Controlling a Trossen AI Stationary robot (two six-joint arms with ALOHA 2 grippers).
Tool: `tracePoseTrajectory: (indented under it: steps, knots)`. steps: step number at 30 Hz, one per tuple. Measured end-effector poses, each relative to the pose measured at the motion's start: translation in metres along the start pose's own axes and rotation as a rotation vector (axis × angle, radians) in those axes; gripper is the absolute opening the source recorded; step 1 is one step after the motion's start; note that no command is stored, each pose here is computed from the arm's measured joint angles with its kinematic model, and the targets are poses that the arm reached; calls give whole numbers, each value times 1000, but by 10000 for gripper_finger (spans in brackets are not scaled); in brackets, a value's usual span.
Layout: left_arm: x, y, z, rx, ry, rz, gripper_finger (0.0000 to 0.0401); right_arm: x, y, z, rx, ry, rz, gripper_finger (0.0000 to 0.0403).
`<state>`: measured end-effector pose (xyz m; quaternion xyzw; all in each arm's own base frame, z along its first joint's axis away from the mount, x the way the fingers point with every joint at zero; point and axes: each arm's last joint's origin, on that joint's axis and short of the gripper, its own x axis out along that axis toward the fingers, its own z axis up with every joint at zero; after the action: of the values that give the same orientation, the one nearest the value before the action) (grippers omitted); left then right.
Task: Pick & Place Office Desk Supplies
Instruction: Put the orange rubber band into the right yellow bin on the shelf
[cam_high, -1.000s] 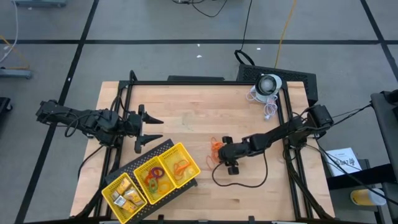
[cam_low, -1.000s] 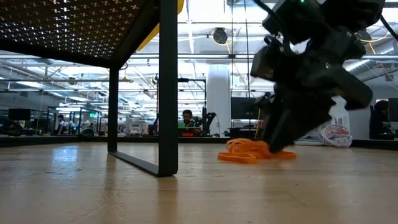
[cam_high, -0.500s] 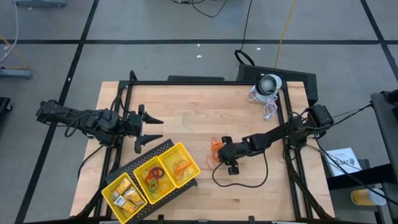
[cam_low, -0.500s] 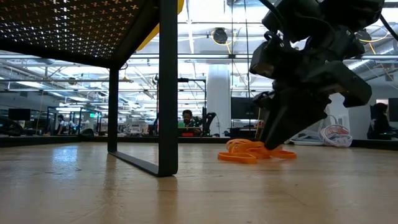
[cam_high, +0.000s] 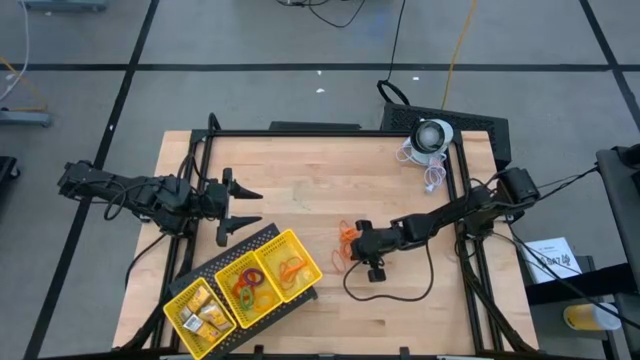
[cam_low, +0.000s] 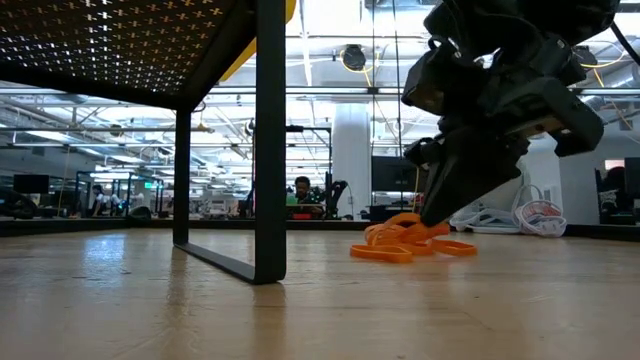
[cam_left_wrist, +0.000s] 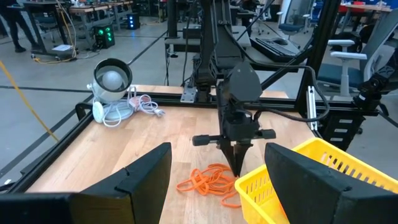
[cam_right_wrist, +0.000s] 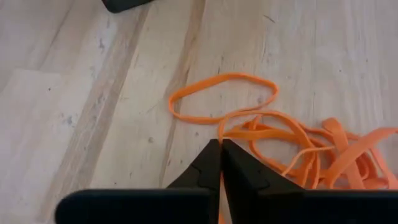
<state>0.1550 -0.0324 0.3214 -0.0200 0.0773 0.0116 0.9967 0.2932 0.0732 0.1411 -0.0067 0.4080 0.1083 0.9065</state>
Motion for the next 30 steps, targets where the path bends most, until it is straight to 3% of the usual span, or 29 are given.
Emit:
tracePoseTrajectory:
  steps: [10, 21, 24, 30]
  knots:
    - [3, -1, -3, 5, 25, 2, 269, -15, -3, 10, -5, -68, 7, 2]
    - [16, -4, -9, 29, 73, 16, 269, -9, -14, -1, 50, 42, -14, 3]
    - [17, -4, -8, 30, 71, 16, 269, -9, -14, -1, 54, 35, -11, 19]
    - [17, -4, -8, 40, 65, 24, 269, -9, -14, 1, 79, 12, -10, 90]
